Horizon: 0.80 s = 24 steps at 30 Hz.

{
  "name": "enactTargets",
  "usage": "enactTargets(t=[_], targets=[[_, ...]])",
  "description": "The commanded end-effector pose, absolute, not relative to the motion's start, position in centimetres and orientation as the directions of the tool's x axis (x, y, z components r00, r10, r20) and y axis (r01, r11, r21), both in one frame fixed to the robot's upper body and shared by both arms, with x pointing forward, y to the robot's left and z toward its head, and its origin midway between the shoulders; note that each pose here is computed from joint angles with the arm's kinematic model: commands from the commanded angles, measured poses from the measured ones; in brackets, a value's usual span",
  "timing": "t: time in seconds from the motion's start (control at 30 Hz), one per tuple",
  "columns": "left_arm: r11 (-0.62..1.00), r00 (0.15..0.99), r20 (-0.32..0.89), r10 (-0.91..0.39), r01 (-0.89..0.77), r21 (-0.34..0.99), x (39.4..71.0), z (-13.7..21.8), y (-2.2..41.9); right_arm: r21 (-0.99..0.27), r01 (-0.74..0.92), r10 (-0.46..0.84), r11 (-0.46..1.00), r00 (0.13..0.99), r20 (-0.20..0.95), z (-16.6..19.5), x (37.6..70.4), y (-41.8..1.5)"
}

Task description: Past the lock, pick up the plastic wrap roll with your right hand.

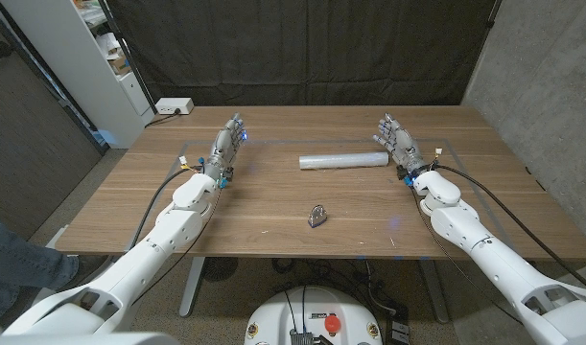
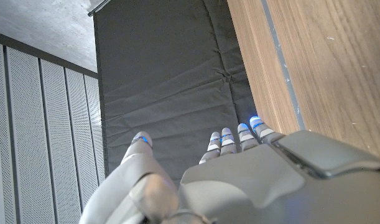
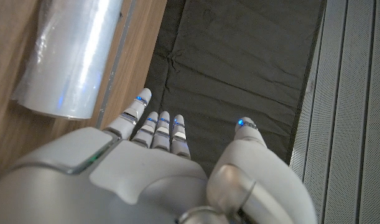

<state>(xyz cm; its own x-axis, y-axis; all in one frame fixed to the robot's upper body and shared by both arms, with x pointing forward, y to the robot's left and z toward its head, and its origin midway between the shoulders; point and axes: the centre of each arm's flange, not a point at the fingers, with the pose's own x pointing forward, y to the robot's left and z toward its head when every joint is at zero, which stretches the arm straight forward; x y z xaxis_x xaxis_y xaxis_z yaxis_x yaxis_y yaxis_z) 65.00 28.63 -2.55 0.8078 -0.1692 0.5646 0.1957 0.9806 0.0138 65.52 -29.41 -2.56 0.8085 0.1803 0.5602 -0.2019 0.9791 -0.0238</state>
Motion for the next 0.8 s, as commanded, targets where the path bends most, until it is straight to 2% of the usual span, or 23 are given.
enactTargets(t=[0.03, 0.8], targets=[[0.982, 0.821, 0.546, -0.169, 0.185, 0.025, 64.9, -2.5, 28.1, -0.023, -0.200, 0.180, 0.979, 0.817, 0.548, -3.0, 66.0, -29.8], [0.984, 0.821, 0.544, -0.170, 0.173, 0.047, 64.5, -2.0, 28.5, -0.080, -0.198, 0.205, 0.977, 0.769, 0.605, -1.4, 65.1, -29.7]])
